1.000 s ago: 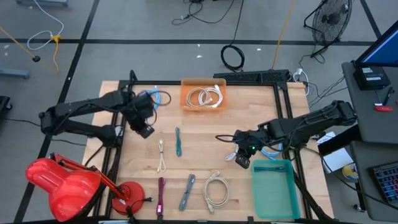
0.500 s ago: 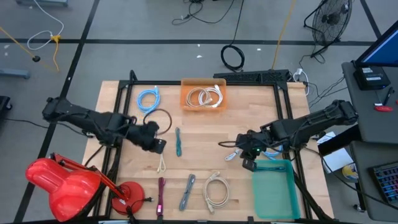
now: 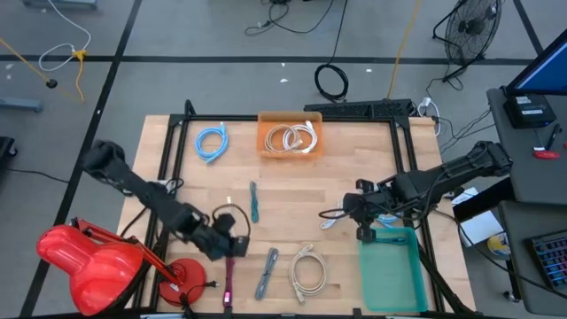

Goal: Pick & Place USB Port
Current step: Put the small pink charger cable into the green bin

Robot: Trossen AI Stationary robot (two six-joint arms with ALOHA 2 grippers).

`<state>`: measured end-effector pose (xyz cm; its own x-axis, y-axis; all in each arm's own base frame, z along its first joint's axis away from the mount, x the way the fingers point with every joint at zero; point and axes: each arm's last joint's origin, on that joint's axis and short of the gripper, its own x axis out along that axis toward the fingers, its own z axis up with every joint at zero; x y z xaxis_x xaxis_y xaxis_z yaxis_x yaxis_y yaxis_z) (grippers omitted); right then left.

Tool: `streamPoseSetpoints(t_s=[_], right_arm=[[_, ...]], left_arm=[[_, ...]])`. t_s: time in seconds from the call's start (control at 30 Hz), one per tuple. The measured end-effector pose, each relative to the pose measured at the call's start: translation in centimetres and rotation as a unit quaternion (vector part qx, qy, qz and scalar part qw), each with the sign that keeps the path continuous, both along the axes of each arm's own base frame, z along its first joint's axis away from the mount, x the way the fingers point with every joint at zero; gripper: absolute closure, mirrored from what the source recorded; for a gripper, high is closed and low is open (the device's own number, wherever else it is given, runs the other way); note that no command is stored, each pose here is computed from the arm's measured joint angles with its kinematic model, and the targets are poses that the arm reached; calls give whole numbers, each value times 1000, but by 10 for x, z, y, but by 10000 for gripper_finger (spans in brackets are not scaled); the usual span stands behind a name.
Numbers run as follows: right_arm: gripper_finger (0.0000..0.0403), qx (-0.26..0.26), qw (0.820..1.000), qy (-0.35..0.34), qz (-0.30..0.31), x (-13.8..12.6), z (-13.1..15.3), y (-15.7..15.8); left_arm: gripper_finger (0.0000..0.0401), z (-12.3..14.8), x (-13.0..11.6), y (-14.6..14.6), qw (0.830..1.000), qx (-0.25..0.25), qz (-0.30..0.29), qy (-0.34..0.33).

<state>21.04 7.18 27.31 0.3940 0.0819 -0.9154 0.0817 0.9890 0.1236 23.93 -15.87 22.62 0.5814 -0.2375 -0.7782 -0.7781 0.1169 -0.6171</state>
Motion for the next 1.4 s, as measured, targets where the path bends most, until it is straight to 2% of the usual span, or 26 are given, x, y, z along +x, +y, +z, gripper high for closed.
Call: streamPoseSetpoints(t_s=[0.17,0.3,0.4,0.53,0.6,0.8,0.93,1.2,1.3,1.4], right_arm=[[403,-52,997,13,-53,-3,-2,-9],[403,-37,993,-5,-114,3,-1,-19],[403,-17,990,-47,-131,12,3,-21],[403,10,983,-98,-153,21,9,-24],[403,25,981,-115,-154,25,11,-25],[403,48,976,-138,-161,31,14,-30],[403,47,976,-137,-164,31,14,-31],[403,45,976,-138,-162,31,14,-31],[403,45,976,-139,-161,31,14,-31],[403,45,976,-139,-161,31,14,-31]], left_arm=[[400,-17,-1,-10,999,4,-17,42],[400,-14,-6,-16,997,-1,-28,68],[400,-6,-12,-18,992,35,-39,117],[401,4,-18,-15,974,101,-56,195],[401,9,-16,-15,974,104,-69,190],[388,11,-4,-21,984,58,-74,150],[348,7,-7,-18,976,42,-80,196],[218,-11,6,-23,966,-3,-93,239],[189,-27,14,-28,963,-9,-104,250],[180,-41,21,-33,960,-10,-113,258]])
